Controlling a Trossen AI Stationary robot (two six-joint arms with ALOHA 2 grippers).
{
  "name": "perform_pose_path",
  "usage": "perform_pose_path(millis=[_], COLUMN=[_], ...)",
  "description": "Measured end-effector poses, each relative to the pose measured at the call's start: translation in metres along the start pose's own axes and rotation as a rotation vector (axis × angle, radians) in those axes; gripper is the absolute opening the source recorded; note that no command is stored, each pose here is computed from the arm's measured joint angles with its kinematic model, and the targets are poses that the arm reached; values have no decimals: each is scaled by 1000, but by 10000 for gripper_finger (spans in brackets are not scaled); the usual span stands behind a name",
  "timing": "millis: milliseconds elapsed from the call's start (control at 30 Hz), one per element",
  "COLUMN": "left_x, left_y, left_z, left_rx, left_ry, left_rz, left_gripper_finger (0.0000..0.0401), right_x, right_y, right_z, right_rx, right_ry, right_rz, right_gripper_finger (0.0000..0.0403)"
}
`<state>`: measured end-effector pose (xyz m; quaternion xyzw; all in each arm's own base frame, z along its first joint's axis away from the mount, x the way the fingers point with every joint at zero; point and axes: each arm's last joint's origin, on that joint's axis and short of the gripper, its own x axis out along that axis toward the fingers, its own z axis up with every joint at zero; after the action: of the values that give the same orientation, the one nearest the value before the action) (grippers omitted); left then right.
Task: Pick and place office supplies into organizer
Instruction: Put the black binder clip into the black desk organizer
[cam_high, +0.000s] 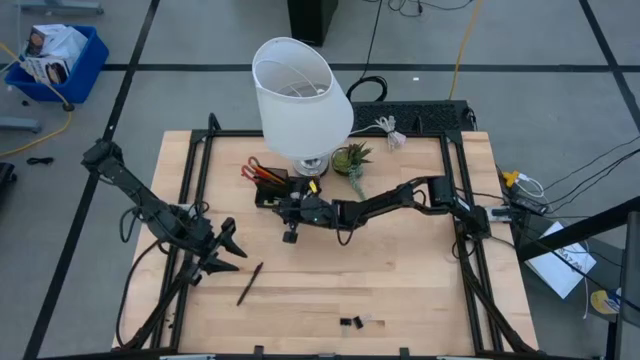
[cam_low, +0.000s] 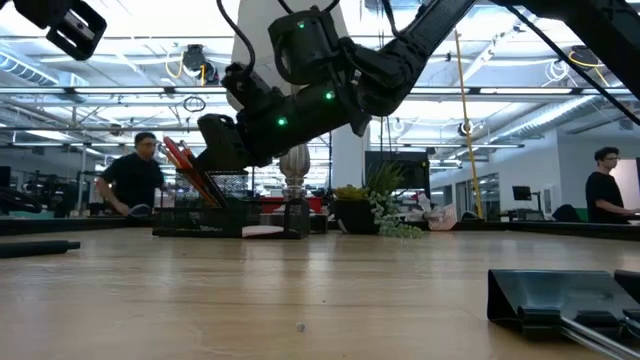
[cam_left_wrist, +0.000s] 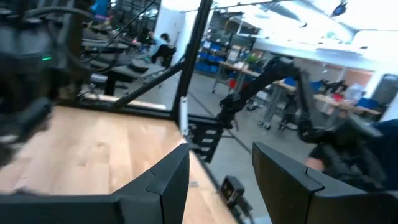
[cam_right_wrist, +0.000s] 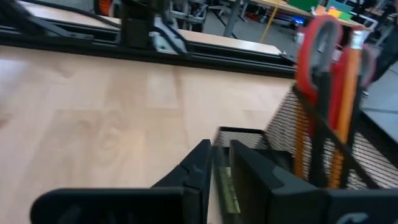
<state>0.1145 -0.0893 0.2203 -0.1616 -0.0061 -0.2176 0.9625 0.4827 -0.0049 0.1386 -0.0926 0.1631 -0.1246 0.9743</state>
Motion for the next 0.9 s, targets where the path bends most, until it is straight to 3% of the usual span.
perform_pose_path(millis=[400,800,900], left_x=[0,0,0], left_y=[2,2,2], left_z=[-2,-4,-4], left_rx=[4,5,11], left_ry=[16,29,32], left_rz=[47,47,49], left_gripper_finger=[179,179,179], right_x=[-21,-61,-66], right_y=[61,116,123], right_z=[7,11,8], right_rx=[-38,-31,21], right_ry=[-24,123,169], right_rz=[126,236,250], right_gripper_finger=[43,43,43])
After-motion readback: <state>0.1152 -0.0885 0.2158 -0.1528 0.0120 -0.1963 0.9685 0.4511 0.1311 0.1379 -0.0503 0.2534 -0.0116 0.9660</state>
